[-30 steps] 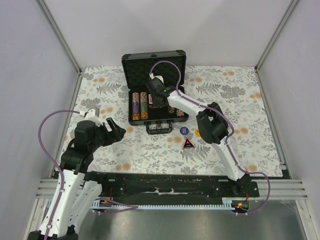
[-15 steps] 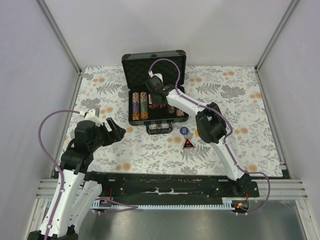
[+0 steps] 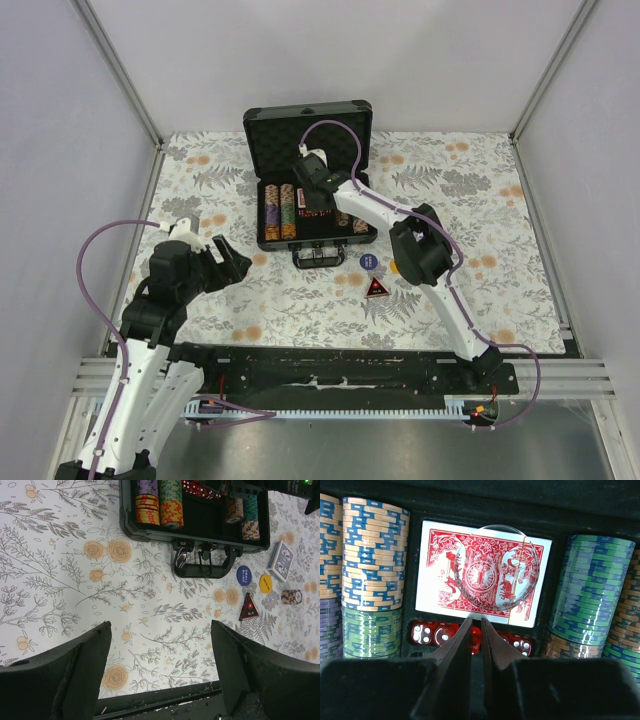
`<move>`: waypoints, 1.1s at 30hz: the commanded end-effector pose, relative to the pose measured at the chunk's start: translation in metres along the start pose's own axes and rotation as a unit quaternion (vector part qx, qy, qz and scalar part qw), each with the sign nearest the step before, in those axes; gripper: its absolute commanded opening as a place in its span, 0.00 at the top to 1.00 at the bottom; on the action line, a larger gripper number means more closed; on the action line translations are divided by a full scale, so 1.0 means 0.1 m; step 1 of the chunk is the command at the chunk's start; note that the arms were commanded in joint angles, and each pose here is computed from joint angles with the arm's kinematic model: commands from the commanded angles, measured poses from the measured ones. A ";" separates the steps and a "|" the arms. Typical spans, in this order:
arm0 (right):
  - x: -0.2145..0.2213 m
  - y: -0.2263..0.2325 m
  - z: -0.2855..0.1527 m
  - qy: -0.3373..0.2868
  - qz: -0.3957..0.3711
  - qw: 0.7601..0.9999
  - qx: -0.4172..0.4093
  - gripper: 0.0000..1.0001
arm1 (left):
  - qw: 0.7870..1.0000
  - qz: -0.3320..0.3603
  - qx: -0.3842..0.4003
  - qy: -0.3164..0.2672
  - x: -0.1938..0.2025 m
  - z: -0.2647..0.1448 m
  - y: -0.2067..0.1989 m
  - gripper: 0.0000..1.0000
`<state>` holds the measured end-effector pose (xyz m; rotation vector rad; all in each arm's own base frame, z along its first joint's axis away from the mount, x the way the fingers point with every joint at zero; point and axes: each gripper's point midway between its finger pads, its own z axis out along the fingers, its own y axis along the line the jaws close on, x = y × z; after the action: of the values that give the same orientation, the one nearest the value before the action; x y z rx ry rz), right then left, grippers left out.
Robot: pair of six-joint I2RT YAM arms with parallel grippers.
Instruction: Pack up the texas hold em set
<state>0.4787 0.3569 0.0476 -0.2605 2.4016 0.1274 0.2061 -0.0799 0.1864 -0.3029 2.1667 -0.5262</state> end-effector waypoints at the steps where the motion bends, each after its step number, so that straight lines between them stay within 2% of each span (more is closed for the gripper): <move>1: -0.11 0.00 -0.13 -0.012 -0.007 1.000 -0.011 0.81 | 1.000 -0.013 -0.001 -0.014 -0.06 0.02 -0.01 0.14; 10: -0.32 0.02 -0.34 -0.035 0.001 0.999 -0.023 0.81 | 1.000 -0.012 0.001 -0.017 -0.07 0.01 -0.02 0.14; 18: -0.61 -0.09 -0.60 -0.074 0.015 0.997 -0.003 0.68 | 0.999 0.009 0.047 0.008 -0.03 0.05 -0.18 0.13; 21: -0.69 -0.10 -0.77 -0.084 0.018 0.996 -0.007 0.66 | 0.995 0.036 0.093 0.022 -0.03 0.06 -0.34 0.13; 25: -0.70 -0.22 -1.12 -0.091 0.023 0.996 -0.010 0.62 | 0.988 0.087 0.127 0.009 -0.23 0.05 -0.52 0.13; 33: -0.36 -0.68 -1.93 -0.082 0.035 0.996 0.007 0.46 | 0.968 0.170 0.185 0.020 -0.57 0.27 -0.98 0.13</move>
<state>0.4179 0.2972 0.1777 -0.2169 2.2841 0.1679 0.2402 -0.1267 0.2191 0.0492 2.1832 -0.7032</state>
